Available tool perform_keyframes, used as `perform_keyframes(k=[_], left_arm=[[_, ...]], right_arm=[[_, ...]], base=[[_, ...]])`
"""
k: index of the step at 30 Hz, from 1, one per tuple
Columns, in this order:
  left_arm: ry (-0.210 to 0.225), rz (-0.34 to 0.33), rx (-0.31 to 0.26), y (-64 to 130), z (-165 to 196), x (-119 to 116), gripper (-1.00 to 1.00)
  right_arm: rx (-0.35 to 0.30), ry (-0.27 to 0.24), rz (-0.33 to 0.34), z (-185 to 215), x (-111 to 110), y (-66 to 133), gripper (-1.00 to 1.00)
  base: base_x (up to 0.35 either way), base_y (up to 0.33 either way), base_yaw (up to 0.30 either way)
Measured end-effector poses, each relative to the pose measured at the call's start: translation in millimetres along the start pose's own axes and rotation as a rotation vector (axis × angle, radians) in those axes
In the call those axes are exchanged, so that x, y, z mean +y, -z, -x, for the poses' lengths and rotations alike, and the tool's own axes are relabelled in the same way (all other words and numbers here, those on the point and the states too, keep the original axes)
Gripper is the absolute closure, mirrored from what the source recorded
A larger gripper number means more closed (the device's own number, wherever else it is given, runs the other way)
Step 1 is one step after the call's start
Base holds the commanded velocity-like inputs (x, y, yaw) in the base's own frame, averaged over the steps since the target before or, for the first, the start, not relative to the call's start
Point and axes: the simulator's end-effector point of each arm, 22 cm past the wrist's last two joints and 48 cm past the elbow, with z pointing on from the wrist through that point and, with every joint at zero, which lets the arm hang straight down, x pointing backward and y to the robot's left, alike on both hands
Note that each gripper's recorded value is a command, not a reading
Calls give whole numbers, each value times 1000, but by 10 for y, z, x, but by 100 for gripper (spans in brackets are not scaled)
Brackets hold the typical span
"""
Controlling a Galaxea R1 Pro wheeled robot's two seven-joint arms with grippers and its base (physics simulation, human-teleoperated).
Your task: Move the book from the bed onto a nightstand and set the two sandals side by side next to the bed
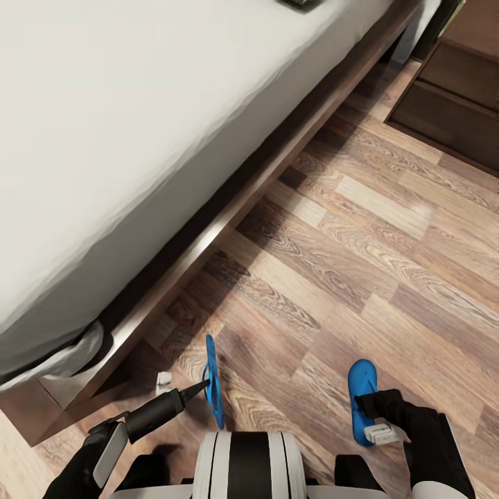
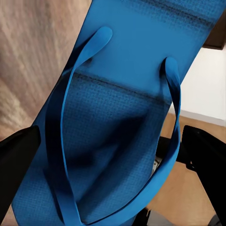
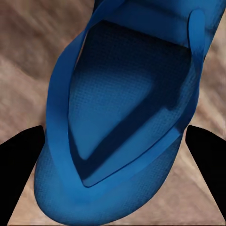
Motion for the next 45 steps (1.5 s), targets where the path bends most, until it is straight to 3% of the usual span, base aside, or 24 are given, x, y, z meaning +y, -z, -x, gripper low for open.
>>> perform_keyframes(k=[27,45], left_arm=[[-89,-52,-37,40,285,-479,100],[-149,-87,-62,80,449,-814,100]], right_arm=[[114,0,24,-465,104,410,100],[206,11,71,-821,295,790,100]], base=[[0,0,0],[0,0,0]])
